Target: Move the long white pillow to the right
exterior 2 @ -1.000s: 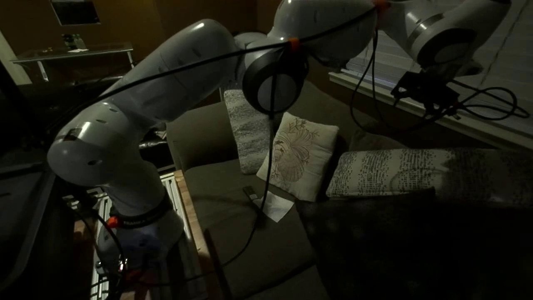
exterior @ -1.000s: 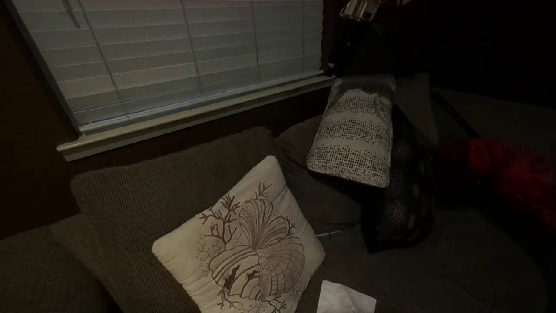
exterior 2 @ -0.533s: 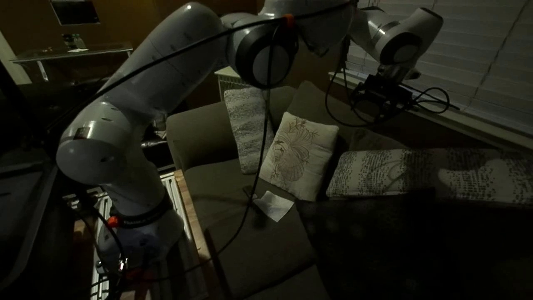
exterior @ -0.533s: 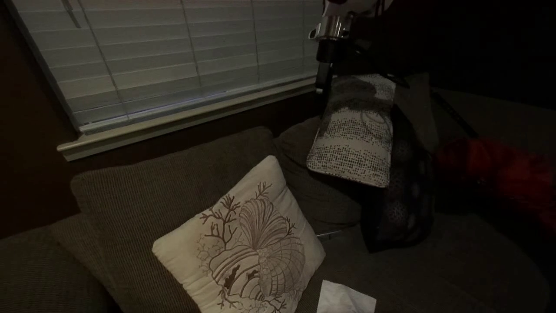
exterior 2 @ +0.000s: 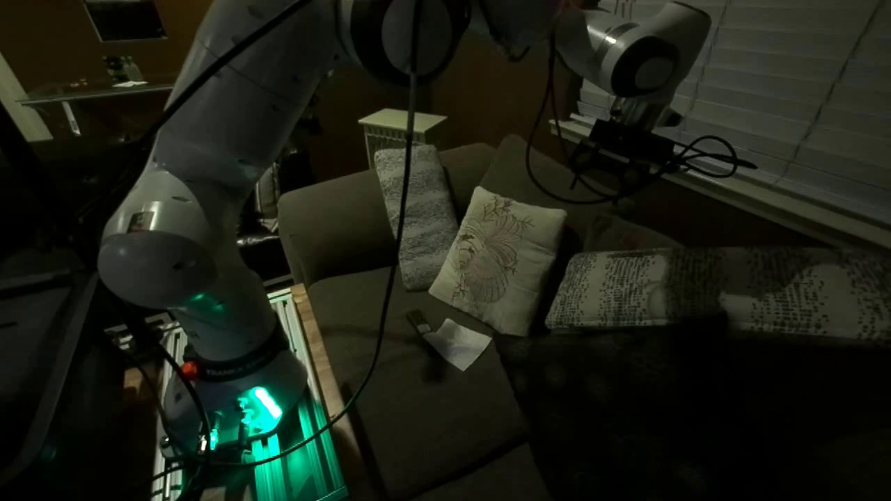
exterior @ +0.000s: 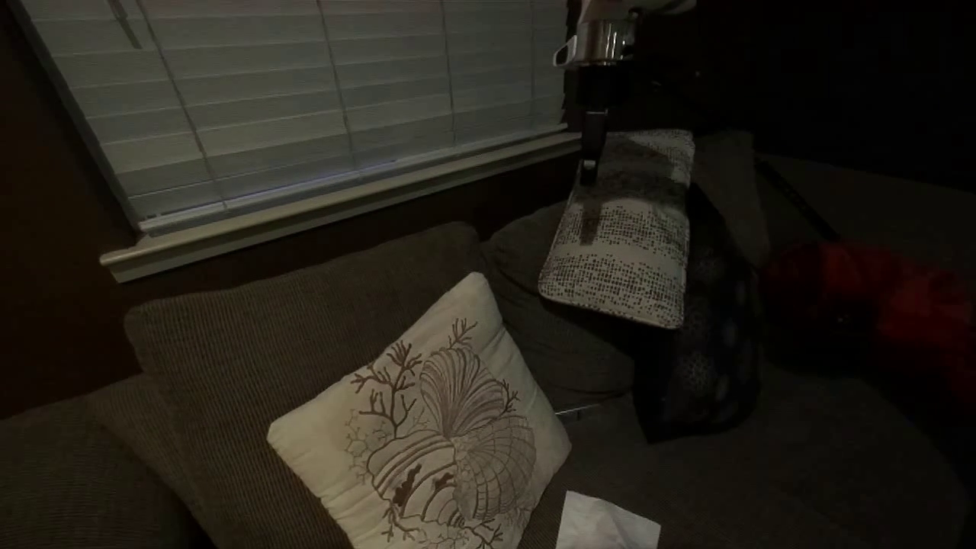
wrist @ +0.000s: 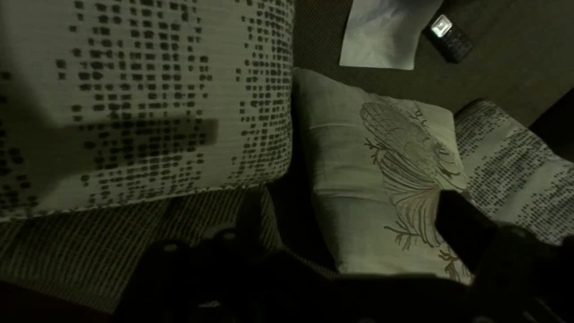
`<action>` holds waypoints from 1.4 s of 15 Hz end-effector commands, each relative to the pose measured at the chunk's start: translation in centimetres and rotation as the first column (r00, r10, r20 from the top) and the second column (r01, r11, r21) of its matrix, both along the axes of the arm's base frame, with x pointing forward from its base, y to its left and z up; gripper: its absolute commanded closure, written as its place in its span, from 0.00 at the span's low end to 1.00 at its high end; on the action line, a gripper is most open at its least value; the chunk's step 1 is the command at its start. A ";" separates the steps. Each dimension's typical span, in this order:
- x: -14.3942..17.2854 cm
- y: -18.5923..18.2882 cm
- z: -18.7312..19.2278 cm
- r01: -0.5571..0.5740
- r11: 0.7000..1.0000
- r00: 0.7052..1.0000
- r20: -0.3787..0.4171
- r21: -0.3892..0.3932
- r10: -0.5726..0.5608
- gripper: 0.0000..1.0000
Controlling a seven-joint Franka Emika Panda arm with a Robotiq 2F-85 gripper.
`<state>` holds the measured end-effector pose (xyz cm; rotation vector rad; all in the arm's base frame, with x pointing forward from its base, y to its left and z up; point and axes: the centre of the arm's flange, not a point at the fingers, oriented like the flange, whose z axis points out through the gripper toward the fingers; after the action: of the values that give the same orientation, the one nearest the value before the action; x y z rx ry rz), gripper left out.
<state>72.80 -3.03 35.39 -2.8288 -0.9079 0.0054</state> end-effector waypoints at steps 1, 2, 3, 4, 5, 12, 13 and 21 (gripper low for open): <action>-0.3 -0.1 0.0 0.003 1.000 1.000 0.019 -0.014 -0.003 0.00; -0.6 -0.3 0.1 0.006 1.000 1.000 0.026 -0.021 -0.006 0.00; -0.9 -0.4 0.3 0.008 1.000 1.000 0.029 -0.025 -0.008 0.00; -1.0 -0.4 0.3 0.009 1.000 1.000 0.030 -0.026 -0.008 0.00; -1.1 0.6 -0.3 -0.018 0.997 1.000 0.011 -0.081 0.019 0.00; -3.5 10.1 -12.8 -0.132 0.910 0.982 -0.179 -0.392 0.066 0.00; -3.7 11.0 -14.5 -0.145 0.888 0.979 -0.192 -0.437 0.066 0.00; -2.0 10.1 -23.0 -0.243 0.616 0.970 -0.190 -0.749 0.151 0.00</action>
<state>68.53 7.47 14.70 -3.2925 -1.3487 0.7236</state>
